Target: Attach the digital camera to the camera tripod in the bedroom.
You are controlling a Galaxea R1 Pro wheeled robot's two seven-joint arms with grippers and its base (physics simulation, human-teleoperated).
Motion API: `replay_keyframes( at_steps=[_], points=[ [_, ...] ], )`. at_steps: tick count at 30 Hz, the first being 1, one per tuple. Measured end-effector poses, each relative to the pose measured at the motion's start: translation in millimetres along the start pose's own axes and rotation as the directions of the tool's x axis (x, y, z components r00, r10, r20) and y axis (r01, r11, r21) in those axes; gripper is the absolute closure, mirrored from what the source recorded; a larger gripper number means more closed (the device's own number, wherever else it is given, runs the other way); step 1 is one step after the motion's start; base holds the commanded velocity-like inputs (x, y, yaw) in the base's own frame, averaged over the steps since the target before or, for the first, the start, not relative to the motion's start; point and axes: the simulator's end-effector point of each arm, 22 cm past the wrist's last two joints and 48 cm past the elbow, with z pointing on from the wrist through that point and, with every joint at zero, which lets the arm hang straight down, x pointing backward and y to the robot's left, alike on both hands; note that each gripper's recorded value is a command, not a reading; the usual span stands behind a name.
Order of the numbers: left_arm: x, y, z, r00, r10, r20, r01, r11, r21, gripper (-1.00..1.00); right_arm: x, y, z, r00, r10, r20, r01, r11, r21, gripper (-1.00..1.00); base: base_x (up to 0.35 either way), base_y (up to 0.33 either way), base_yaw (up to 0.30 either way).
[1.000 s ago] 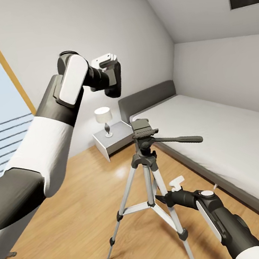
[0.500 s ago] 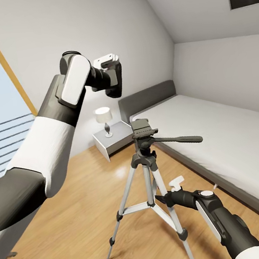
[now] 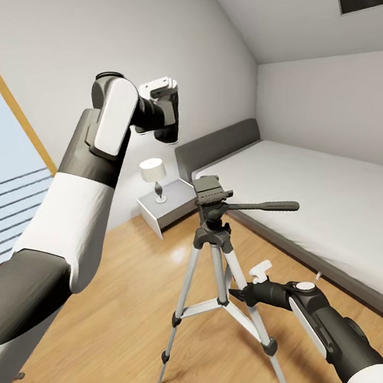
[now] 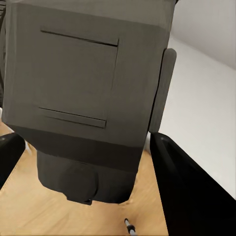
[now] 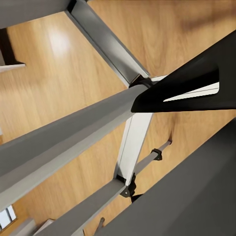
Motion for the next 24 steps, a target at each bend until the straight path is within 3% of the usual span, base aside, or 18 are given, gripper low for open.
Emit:
replay_keyframes(
  at_steps=[6, 12, 16, 19, 22, 24],
  points=[
    [-16.5, -4.5, -16.7, 0.995, 0.072, 0.067, -0.068, 0.996, -0.059, 1.00, 0.3, 0.1, 0.0, 1.000, 0.001, -0.001, -0.001, 1.000, -0.001, 1.00, 0.000, 0.000, 0.000],
    [-31.4, -6.9, -34.1, 0.986, 0.107, 0.125, -0.094, 0.990, -0.104, 1.00, 0.7, 0.1, -0.2, 1.000, 0.000, -0.002, 0.000, 1.000, -0.001, 1.00, 0.000, 0.000, 0.000],
    [-42.7, -27.3, -51.5, 0.972, 0.145, 0.184, -0.132, 0.988, -0.080, 1.00, 0.9, 0.1, -0.2, 1.000, 0.000, -0.003, 0.000, 1.000, -0.002, 1.00, 0.000, 0.000, 0.000],
    [-43.9, -32.0, -54.5, 0.968, 0.156, 0.194, -0.146, 0.987, -0.066, 1.00, 1.0, 0.2, -0.2, 1.000, 0.000, -0.003, 0.000, 1.000, -0.002, 1.00, 0.000, 0.000, 0.000],
    [-44.6, -34.1, -56.0, 0.966, 0.161, 0.201, -0.160, 0.987, -0.023, 1.00, 1.2, 0.2, -0.2, 1.000, 0.001, -0.004, -0.001, 1.000, -0.003, 1.00, 0.000, 0.000, 0.000],
    [-43.5, -39.6, -56.4, 0.966, 0.160, 0.203, -0.174, 0.983, 0.052, 1.00, 1.4, 0.1, -0.3, 1.000, 0.002, -0.004, -0.002, 1.000, -0.004, 1.00, 0.000, 0.000, 0.000]
  ],
)
